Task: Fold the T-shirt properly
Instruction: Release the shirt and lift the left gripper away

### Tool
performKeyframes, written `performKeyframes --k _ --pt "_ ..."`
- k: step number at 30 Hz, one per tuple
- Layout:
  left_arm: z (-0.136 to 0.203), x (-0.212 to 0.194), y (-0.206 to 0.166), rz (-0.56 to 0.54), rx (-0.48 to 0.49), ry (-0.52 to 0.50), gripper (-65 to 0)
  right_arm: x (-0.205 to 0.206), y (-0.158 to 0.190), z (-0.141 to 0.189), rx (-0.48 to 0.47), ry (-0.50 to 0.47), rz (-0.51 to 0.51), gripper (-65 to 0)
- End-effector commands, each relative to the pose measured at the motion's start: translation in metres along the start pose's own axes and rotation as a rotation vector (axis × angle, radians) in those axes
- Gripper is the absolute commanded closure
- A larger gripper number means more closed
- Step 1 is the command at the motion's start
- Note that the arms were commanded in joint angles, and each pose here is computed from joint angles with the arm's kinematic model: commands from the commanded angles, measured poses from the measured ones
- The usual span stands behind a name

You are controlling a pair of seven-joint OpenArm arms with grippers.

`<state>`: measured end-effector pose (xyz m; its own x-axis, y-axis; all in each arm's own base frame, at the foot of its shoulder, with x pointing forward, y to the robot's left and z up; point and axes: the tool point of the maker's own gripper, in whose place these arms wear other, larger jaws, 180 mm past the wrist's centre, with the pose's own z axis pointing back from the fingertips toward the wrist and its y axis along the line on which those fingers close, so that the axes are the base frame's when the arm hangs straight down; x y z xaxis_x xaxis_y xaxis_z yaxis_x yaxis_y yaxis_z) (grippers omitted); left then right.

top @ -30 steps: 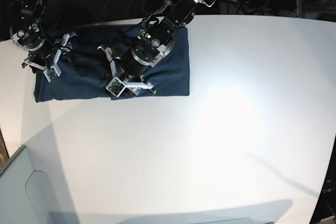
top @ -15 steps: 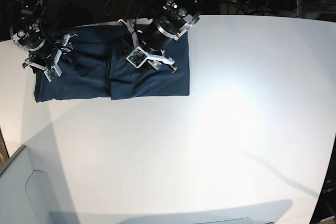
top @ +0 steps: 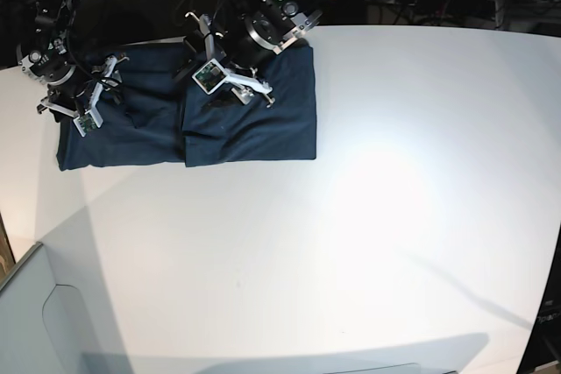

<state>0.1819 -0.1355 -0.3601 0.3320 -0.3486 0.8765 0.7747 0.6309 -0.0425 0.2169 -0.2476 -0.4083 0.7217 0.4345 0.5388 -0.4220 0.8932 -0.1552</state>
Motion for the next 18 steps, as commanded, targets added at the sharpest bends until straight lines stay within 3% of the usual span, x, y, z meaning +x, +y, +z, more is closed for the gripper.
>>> performKeyframes --k 1,6,18 --pt "-0.005 0.011 -0.008 -0.012 -0.017 -0.033 -36.9 0.010 -0.004 0.004 -0.002 -0.034 0.024 -41.1" --pt "-0.018 -0.004 -0.013 -0.032 -0.038 0.014 -36.9 0.009 -0.004 0.004 -0.002 -0.031 0.024 -41.1" --pt "-0.023 -0.003 -0.018 -0.018 -0.043 0.016 -36.6 0.009 -0.004 0.004 -0.002 -0.031 0.024 -41.1"
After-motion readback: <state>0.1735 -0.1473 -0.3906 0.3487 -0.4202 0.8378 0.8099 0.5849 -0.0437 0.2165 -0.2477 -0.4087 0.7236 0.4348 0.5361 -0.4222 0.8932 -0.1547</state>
